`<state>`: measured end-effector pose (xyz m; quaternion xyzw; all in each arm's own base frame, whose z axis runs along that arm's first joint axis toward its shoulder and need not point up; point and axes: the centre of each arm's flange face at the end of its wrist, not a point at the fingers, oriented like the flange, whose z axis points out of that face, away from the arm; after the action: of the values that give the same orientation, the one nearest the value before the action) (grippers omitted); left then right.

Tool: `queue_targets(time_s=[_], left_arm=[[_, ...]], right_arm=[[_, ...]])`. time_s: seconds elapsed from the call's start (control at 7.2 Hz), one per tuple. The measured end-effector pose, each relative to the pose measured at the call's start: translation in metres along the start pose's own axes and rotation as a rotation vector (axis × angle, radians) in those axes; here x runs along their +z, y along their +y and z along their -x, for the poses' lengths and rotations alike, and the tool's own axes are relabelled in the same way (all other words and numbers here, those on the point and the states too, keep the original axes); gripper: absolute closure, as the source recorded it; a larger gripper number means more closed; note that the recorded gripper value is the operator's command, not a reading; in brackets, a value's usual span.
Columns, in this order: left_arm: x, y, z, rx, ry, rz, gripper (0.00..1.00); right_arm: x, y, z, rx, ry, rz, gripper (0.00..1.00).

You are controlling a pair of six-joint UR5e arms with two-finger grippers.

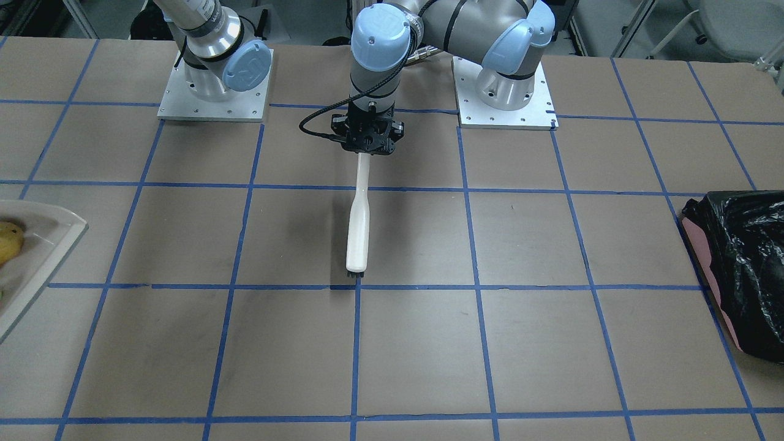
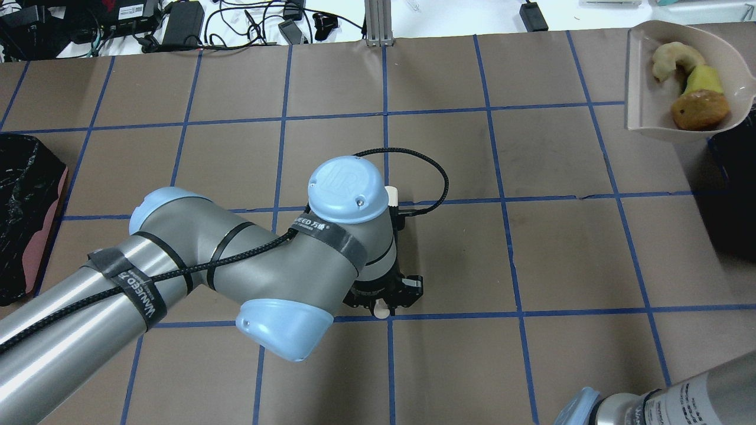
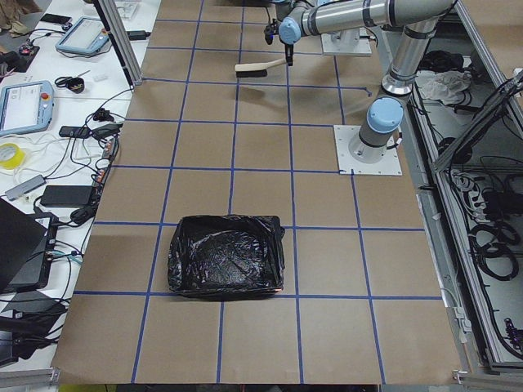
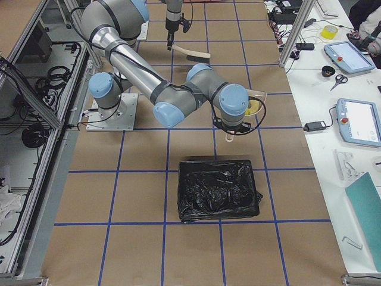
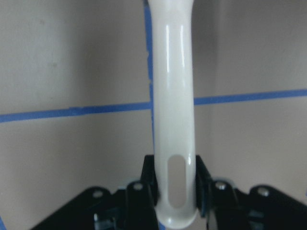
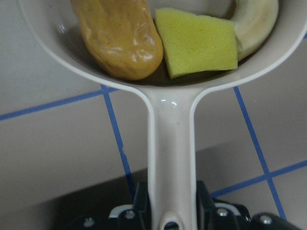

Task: Sweep and dump trash in nearest bin
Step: 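Lift the loaded dustpan with the right gripper toward the black bin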

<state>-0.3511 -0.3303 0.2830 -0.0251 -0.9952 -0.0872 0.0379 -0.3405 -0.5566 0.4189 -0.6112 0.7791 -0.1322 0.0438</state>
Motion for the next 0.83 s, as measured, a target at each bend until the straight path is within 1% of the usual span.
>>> queue_targets(time_s=[0.14, 0.42, 0.56, 0.83], left_arm=[[0.004, 0.006, 0.003, 0.001, -0.001, 0.000, 1.00], [0.008, 0.010, 0.003, 0.004, -0.003, 0.003, 1.00], [0.009, 0.011, 0.003, 0.005, -0.004, 0.006, 1.00], [0.014, 0.014, 0.004, 0.008, -0.010, 0.015, 1.00]], right_arm=[[-0.013, 0.018, 0.004, -0.025, -0.005, 0.045, 1.00], [-0.036, 0.070, 0.023, -0.063, -0.011, 0.106, 1.00], [-0.053, 0.095, 0.033, -0.084, -0.013, 0.152, 1.00], [-0.088, 0.130, 0.043, -0.136, -0.041, 0.267, 1.00]])
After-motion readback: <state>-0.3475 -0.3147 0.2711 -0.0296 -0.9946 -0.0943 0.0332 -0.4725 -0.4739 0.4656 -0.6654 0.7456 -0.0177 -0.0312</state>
